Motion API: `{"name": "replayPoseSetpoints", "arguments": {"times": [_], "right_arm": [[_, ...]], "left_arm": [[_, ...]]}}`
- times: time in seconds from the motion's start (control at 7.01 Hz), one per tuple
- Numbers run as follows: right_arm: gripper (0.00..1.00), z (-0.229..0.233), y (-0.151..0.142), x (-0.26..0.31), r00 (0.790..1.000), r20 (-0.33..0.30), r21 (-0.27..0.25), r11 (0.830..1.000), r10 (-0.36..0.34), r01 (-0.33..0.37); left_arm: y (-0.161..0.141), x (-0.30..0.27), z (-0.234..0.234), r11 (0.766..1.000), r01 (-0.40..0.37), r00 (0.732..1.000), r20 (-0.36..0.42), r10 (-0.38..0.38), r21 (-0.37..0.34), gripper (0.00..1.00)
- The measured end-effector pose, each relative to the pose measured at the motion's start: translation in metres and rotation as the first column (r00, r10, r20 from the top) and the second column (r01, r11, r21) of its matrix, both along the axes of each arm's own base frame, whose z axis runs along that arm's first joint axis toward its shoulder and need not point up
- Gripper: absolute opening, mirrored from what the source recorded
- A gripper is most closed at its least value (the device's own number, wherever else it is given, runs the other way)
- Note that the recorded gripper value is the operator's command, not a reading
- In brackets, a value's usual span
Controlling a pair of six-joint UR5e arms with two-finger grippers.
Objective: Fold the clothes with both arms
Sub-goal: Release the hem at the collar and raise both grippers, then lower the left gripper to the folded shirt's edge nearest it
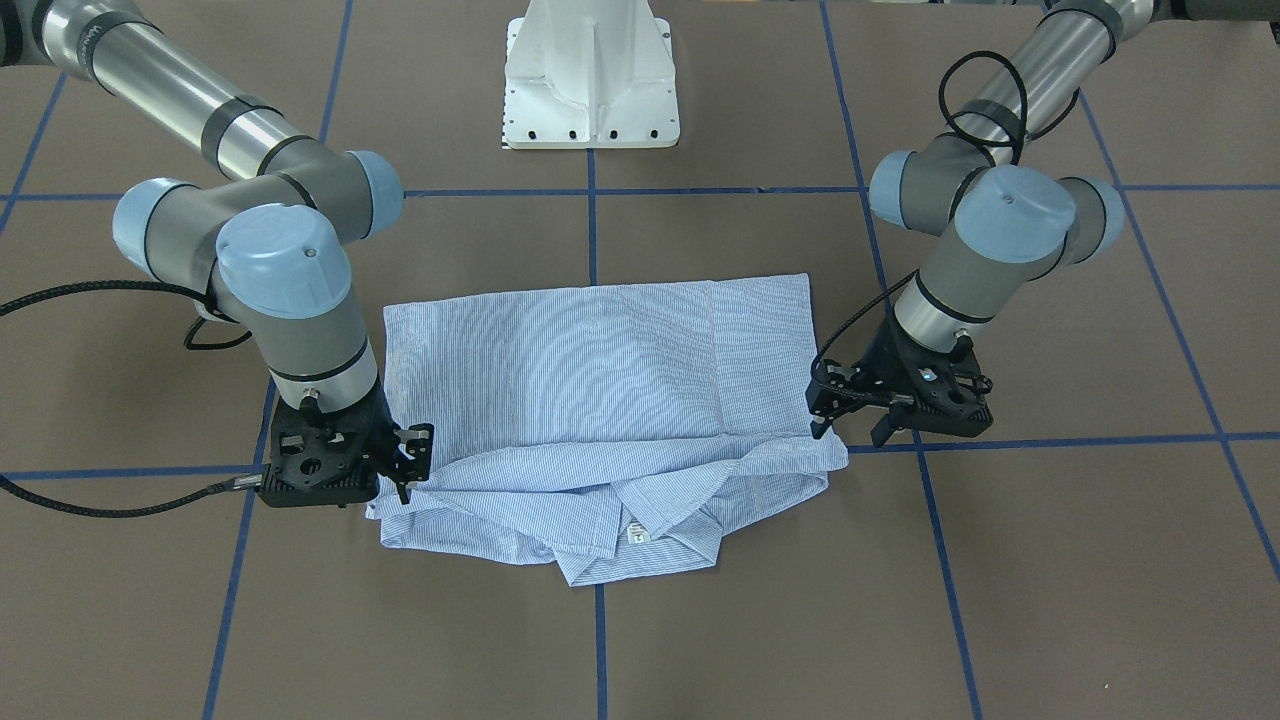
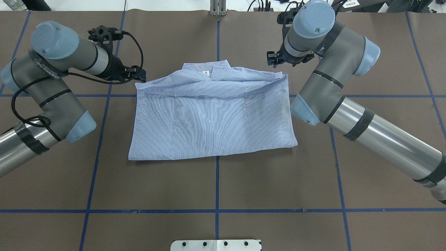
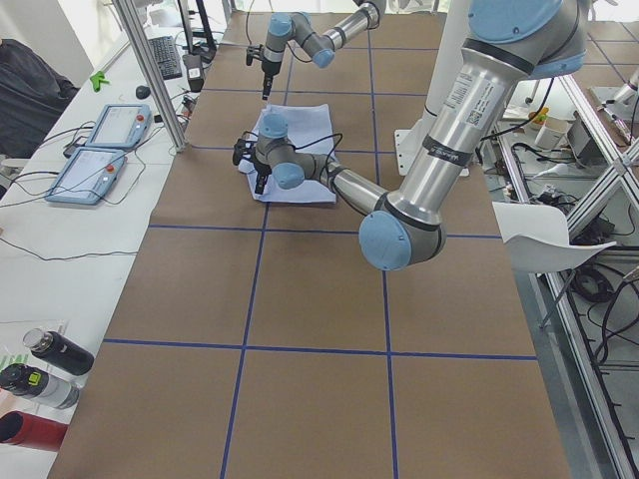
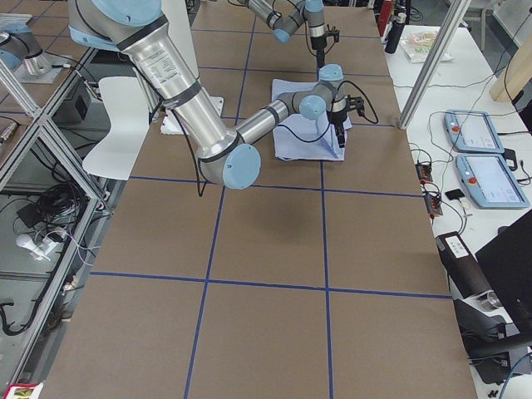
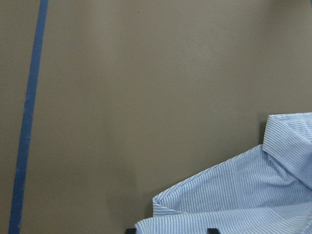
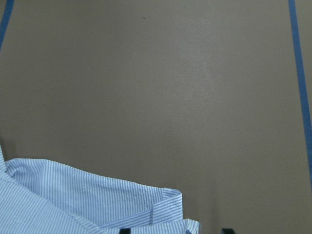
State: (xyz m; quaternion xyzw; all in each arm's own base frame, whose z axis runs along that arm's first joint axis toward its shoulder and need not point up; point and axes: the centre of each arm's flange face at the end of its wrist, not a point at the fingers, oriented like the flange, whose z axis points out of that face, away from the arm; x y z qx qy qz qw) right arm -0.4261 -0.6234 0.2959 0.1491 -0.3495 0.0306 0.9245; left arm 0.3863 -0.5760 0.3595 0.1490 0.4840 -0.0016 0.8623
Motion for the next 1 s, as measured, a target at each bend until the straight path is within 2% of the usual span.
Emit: {"name": "replayPoseSetpoints", "arguments": {"times": [0.29, 0.57, 1.0], "right_arm": [[1.00, 0.001, -0.006, 0.013, 0.999, 0.011, 0.005, 0.999, -0.034, 0.034], [1.00, 0.001, -0.007, 0.015, 0.999, 0.014, 0.007, 0.999, -0.041, 0.041], [1.00, 0.000, -0.006, 0.016, 0.999, 0.016, 0.009, 0.999, -0.041, 0.041]], "left_arm": [[0.025, -0.014, 0.038, 0.999, -0.037, 0.998, -0.044, 0.038, 0.027, 1.00], [0.071, -0.016, 0.068, 0.999, -0.052, 0.992, -0.115, 0.053, 0.013, 1.00], [0.140, 0.015, 0.055, 0.992, -0.116, 0.976, -0.191, 0.106, -0.043, 0.98]]}}
